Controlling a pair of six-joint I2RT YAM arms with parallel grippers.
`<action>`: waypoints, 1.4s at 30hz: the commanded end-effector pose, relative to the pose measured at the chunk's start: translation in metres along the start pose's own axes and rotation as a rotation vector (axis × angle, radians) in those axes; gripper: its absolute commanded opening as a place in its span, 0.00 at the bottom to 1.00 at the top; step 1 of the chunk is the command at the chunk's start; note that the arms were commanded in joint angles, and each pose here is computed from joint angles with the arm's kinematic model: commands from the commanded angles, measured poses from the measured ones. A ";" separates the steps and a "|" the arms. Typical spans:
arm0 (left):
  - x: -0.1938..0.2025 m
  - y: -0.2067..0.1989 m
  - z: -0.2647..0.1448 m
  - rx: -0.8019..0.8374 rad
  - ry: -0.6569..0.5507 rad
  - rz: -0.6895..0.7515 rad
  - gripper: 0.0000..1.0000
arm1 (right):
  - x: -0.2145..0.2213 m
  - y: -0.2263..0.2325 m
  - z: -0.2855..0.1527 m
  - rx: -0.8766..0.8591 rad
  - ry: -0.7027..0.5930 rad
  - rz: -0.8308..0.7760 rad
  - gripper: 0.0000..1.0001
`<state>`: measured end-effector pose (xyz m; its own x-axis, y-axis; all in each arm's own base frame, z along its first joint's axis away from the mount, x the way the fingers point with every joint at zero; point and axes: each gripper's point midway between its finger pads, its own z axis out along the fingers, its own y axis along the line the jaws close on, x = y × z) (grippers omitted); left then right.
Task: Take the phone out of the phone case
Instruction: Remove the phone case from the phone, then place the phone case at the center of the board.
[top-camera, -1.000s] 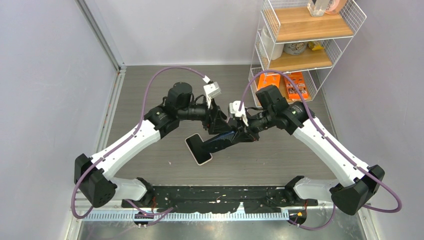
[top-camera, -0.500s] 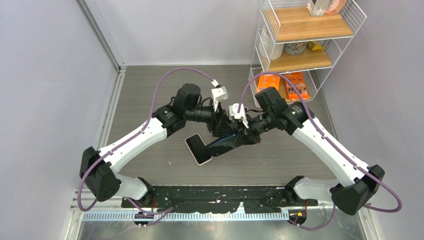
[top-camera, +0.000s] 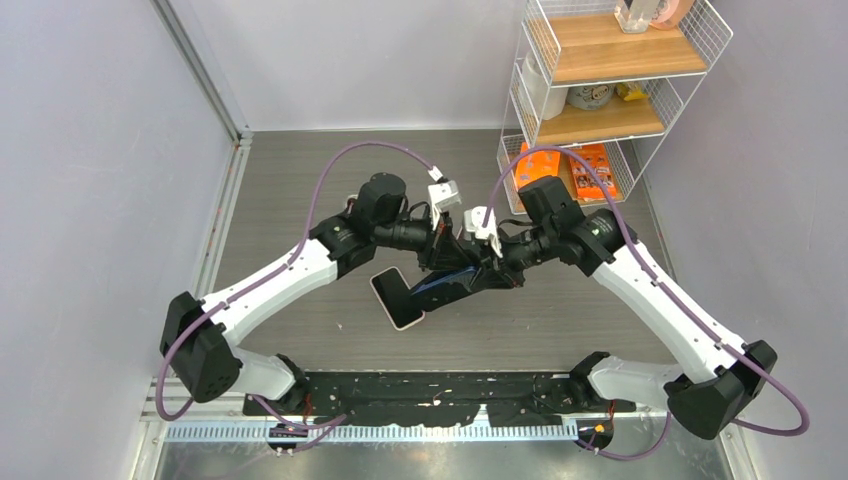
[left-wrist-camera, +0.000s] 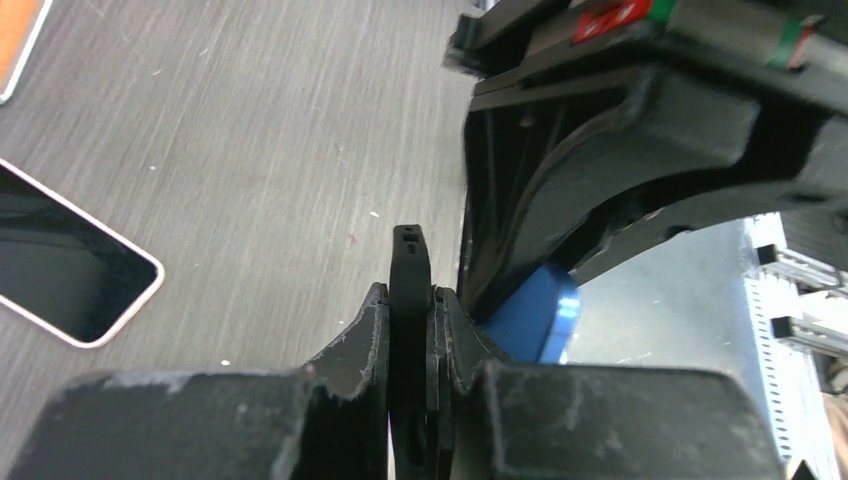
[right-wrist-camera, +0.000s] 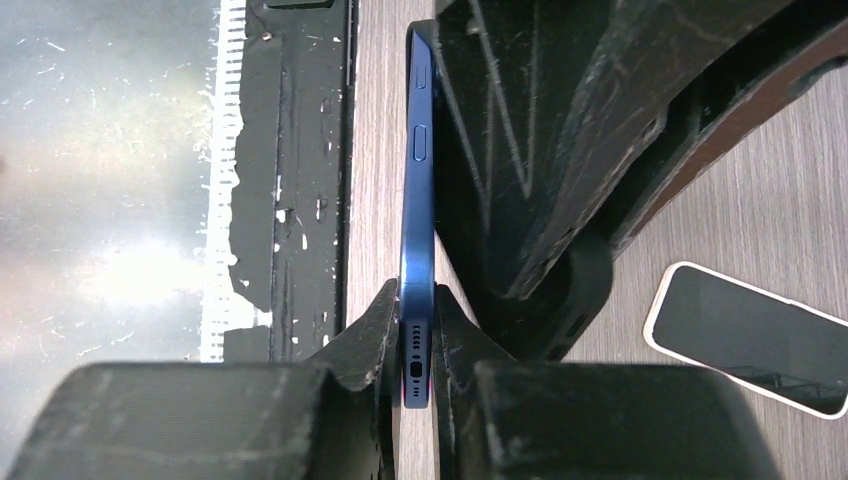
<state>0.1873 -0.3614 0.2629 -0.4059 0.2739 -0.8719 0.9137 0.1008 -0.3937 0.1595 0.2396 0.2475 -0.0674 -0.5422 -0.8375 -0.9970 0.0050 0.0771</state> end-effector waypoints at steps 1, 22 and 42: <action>0.019 0.016 -0.008 -0.086 0.010 -0.028 0.00 | -0.042 0.003 -0.022 0.044 -0.162 -0.155 0.05; 0.079 0.114 -0.175 -0.742 -0.271 -0.247 0.00 | 0.008 0.002 -0.016 0.016 -0.007 -0.039 0.05; 0.187 0.175 -0.265 -1.028 -0.042 -0.702 0.00 | 0.022 -0.003 -0.009 0.040 0.009 -0.008 0.05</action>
<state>0.2738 -0.0547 0.1088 -0.7740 -0.2028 -0.5998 0.1027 0.8946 -0.4350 0.1573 0.2141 0.2196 -0.1037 -0.5975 -0.7951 -0.9943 0.0423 0.0979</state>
